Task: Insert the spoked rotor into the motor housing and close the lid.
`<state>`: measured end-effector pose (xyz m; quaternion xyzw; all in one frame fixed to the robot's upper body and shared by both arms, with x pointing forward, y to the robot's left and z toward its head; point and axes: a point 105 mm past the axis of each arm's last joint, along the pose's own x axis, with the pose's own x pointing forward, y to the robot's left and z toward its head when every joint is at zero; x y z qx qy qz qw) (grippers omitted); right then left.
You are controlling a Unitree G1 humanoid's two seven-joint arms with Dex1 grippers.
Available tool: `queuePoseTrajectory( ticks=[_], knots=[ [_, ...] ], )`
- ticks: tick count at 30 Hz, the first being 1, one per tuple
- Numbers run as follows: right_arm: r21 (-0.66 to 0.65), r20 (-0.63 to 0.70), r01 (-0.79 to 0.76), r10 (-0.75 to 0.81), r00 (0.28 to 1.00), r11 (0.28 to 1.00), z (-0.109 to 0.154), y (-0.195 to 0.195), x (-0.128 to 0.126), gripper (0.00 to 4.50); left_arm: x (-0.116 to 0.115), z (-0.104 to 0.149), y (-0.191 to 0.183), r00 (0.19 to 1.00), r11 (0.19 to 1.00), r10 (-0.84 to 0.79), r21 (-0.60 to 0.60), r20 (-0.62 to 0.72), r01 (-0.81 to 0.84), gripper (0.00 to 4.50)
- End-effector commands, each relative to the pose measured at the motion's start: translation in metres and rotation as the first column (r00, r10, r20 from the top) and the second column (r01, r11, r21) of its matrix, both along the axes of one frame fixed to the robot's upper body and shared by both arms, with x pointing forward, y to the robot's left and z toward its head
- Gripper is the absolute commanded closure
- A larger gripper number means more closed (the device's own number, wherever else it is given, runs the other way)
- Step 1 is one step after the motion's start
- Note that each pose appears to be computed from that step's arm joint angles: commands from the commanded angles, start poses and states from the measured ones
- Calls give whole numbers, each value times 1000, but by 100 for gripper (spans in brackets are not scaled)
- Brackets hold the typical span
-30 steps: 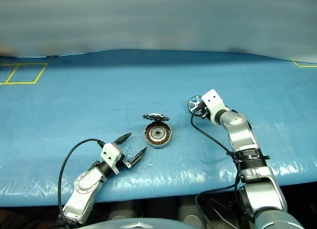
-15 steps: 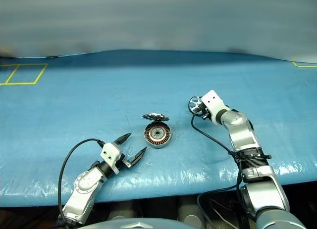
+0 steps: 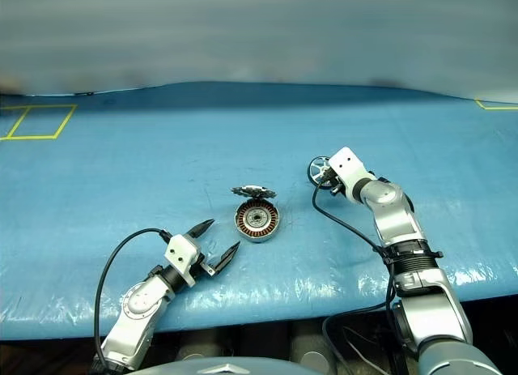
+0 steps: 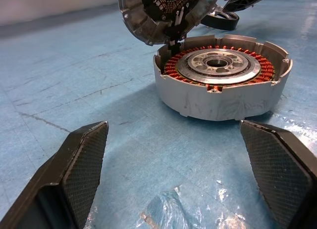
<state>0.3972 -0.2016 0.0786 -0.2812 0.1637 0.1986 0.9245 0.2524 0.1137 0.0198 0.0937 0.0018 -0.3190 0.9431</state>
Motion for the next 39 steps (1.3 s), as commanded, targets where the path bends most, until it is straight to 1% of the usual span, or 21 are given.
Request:
queuePoseTrajectory(
  ticks=[1,5,8,12,17,21,31,34,37,39],
  knots=[
    [-28,-5,30,-30,1000,999,-1,-10,1,291,-3,2,-5,1000,1000,-11,3,0,11,0],
    [-20,-2,33,-33,999,999,-1,-9,2,291,-2,2,-5,1000,1000,-8,3,0,8,0],
    [54,21,47,-48,999,997,7,-6,3,291,-2,2,-4,1000,1000,-6,4,-1,6,0],
    [113,34,19,-23,999,993,14,6,0,291,-1,-3,0,1000,1000,-3,9,-11,3,0],
    [184,23,32,-36,999,982,10,18,-6,291,0,-9,4,1000,1000,-2,14,-16,3,0],
    [203,8,41,-44,999,978,6,22,-9,291,0,-10,5,1000,1000,-2,16,-13,2,0],
    [220,-35,131,-127,991,967,-3,6,-6,291,3,-21,11,1000,1000,3,20,-22,-3,0],
    [254,-72,165,-152,986,953,-10,3,-5,291,4,-24,12,1000,1000,4,20,-25,-4,0],
    [286,-109,181,-155,982,941,-16,5,-5,352,3,-27,12,1000,1000,6,19,-26,-5,0],
    [299,-117,185,-156,981,936,-18,6,-6,413,2,-28,12,1000,1000,7,18,-26,-7,0]
  ],
)
